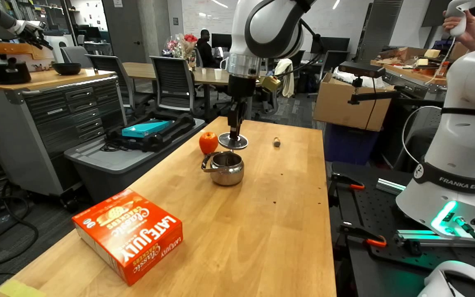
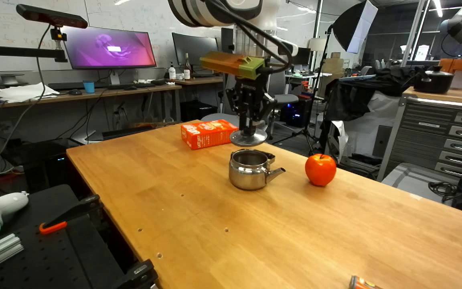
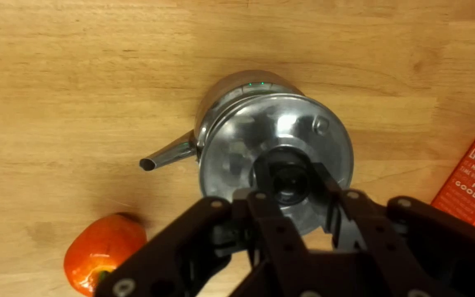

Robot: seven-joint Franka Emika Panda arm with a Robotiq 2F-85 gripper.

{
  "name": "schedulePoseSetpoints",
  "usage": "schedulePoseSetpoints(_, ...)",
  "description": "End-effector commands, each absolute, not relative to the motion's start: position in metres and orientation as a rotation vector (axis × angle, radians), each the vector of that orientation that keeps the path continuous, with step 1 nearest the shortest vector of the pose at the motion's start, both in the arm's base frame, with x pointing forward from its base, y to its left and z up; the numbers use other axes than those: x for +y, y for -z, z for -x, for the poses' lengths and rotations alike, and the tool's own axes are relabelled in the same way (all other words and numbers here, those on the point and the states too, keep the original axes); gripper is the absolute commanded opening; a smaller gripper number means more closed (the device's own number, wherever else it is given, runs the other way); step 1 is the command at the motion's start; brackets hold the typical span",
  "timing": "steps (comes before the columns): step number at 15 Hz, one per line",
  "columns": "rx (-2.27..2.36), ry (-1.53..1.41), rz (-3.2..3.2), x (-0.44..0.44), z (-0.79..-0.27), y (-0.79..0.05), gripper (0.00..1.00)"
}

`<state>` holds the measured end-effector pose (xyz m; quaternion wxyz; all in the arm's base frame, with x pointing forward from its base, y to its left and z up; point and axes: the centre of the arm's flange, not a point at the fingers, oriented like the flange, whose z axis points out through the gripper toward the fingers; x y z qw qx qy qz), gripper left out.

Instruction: Put the lid on the tea pot.

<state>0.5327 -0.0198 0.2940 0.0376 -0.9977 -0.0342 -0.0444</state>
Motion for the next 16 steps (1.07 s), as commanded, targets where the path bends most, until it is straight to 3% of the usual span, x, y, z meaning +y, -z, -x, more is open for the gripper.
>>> schedulePoseSetpoints(1,-0.124,0.117,3.052,-0.017,-0.557,-0.284,0.07)
schedulePoseSetpoints(16,-0.109,0.031,3.052,-0.022,-0.573,-0.238,0.07)
